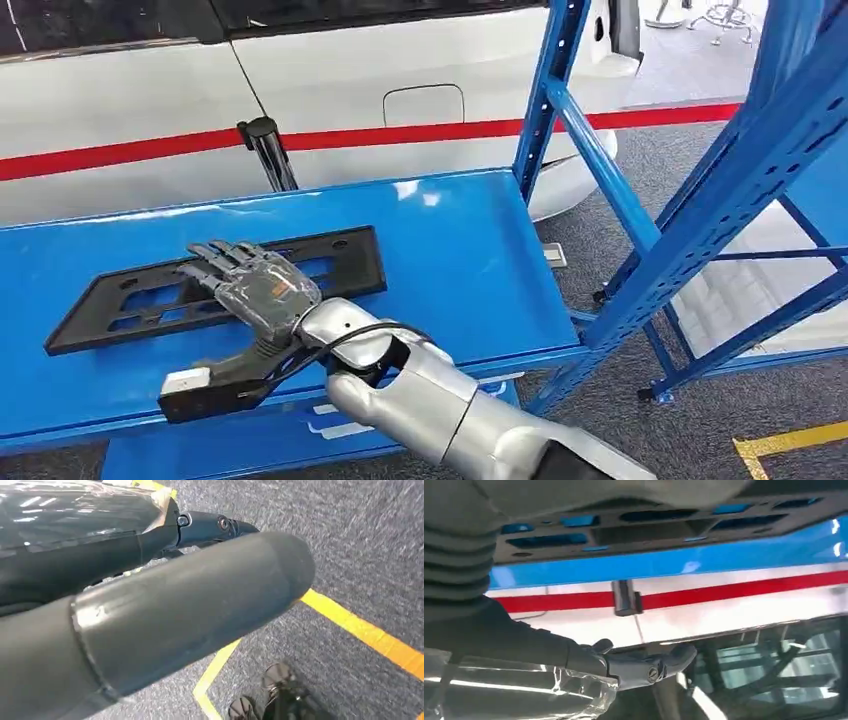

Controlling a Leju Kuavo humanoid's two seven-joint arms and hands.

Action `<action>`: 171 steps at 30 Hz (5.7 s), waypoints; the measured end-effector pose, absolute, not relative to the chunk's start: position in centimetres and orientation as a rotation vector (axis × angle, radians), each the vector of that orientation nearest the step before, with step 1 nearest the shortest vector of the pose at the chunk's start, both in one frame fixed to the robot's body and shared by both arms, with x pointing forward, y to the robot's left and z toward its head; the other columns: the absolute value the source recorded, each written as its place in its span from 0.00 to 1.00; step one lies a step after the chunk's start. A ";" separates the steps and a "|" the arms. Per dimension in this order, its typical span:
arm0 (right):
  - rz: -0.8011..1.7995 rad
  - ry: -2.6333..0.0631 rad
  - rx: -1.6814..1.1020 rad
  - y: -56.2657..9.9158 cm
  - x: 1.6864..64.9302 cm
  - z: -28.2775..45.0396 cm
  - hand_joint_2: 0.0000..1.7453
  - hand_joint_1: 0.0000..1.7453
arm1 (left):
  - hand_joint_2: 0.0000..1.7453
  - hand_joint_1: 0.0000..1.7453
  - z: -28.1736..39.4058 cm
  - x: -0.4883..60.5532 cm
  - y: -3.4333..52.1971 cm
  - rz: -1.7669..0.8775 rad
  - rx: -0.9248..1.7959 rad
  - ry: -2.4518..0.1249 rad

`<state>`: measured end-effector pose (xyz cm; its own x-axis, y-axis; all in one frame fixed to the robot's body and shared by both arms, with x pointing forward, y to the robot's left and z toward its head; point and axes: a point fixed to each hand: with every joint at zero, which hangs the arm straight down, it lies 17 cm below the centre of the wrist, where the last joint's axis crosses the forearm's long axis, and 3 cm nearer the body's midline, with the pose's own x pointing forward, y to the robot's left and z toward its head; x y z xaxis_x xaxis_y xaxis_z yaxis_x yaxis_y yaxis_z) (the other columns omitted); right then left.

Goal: Take the parts from the cabinet and place them on the table.

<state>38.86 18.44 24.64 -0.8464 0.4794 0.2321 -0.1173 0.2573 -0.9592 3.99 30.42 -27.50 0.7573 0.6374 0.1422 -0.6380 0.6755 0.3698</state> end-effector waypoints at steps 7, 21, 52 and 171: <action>1.655 -2.071 -0.317 19.1 37.7 24.7 0.00 0.00 | 0.00 0.00 -27.5 4.1 29.4 0.724 0.402 -0.001; 1.672 -2.062 -0.289 19.5 36.7 23.8 0.00 0.00 | 0.00 0.00 -27.5 4.0 28.9 0.726 0.396 0.003; 1.712 -2.056 -0.329 19.7 36.2 23.2 1.00 0.00 | 0.00 0.00 -27.6 4.6 28.9 0.705 0.378 -0.017; 0.901 -2.472 -0.715 1.9 38.8 36.8 1.00 1.00 | 1.00 0.00 -25.5 11.3 31.6 0.745 0.380 -0.464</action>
